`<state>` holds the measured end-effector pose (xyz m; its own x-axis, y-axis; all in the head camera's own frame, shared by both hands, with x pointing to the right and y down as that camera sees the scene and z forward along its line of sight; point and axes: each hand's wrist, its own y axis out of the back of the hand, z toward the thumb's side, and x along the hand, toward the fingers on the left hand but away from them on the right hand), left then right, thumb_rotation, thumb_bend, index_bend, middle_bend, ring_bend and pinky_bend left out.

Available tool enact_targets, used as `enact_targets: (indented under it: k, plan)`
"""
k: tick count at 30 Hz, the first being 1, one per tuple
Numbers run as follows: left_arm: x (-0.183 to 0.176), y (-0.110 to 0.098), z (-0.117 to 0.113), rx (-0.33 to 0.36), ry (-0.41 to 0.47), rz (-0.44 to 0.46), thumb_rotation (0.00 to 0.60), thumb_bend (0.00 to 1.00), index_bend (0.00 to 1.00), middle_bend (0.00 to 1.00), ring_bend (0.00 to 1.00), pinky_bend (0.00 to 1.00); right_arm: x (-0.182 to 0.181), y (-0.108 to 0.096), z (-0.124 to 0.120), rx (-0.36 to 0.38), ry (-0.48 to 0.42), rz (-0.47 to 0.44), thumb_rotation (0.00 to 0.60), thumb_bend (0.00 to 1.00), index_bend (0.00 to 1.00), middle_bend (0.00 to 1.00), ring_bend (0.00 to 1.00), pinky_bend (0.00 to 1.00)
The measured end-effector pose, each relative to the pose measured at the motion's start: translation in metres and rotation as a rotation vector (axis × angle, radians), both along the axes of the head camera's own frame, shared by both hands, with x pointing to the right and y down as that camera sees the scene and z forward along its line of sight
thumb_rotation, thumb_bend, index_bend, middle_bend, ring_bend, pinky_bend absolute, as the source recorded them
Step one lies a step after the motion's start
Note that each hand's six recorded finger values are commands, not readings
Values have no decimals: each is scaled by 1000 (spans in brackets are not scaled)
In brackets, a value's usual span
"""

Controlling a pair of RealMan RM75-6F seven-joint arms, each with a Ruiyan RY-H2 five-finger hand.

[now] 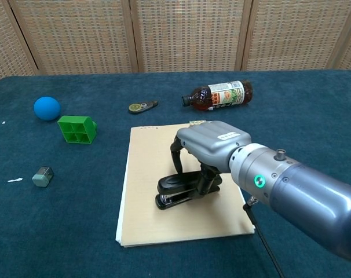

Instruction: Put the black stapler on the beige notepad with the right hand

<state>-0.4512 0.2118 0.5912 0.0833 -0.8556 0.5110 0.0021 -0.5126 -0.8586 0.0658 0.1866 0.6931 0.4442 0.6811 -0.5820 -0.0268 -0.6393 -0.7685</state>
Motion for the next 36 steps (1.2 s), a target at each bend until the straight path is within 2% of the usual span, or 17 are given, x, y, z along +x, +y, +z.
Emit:
enact_targets:
  k: [4, 8, 10, 17, 23, 27, 32, 36]
  plan:
    - [0, 0, -1, 1, -2, -3, 600, 165, 0, 0, 0, 0, -6, 7, 3, -61, -18, 10, 600, 240, 321, 99, 104, 226]
    - [-1, 0, -1, 1, 1, -5, 600, 165, 0, 0, 0, 0, -11, 10, 1, -61, -17, -4, 600, 226, 278, 61, 68, 161]
    - [-1, 0, -2, 2, 3, -7, 600, 165, 0, 0, 0, 0, -9, 8, 1, -41, 3, -10, 600, 222, 258, 36, 38, 120]
    - [-2, -1, -2, 7, 5, -10, 600, 165, 0, 0, 0, 0, 23, -11, -10, 73, 113, 6, 600, 217, 193, 0, 0, 98]
    - [0, -1, -2, 16, -1, -3, 600, 165, 0, 0, 0, 0, 80, -34, -34, 178, 196, 51, 600, 215, 170, 0, 0, 40]
    - [4, 0, 0, 20, -8, 2, 600, 165, 0, 0, 0, 0, 135, -41, -53, 259, 255, 81, 600, 214, 148, 0, 0, 27]
    - [8, 2, 2, 32, -12, 13, 600, 165, 0, 0, 0, 0, 184, -27, -61, 264, 235, 155, 600, 213, 55, 0, 0, 0]
    - [8, 1, 2, 43, -12, 11, 600, 165, 0, 0, 0, 0, 230, -6, -65, 266, 227, 217, 600, 212, 2, 0, 0, 0]
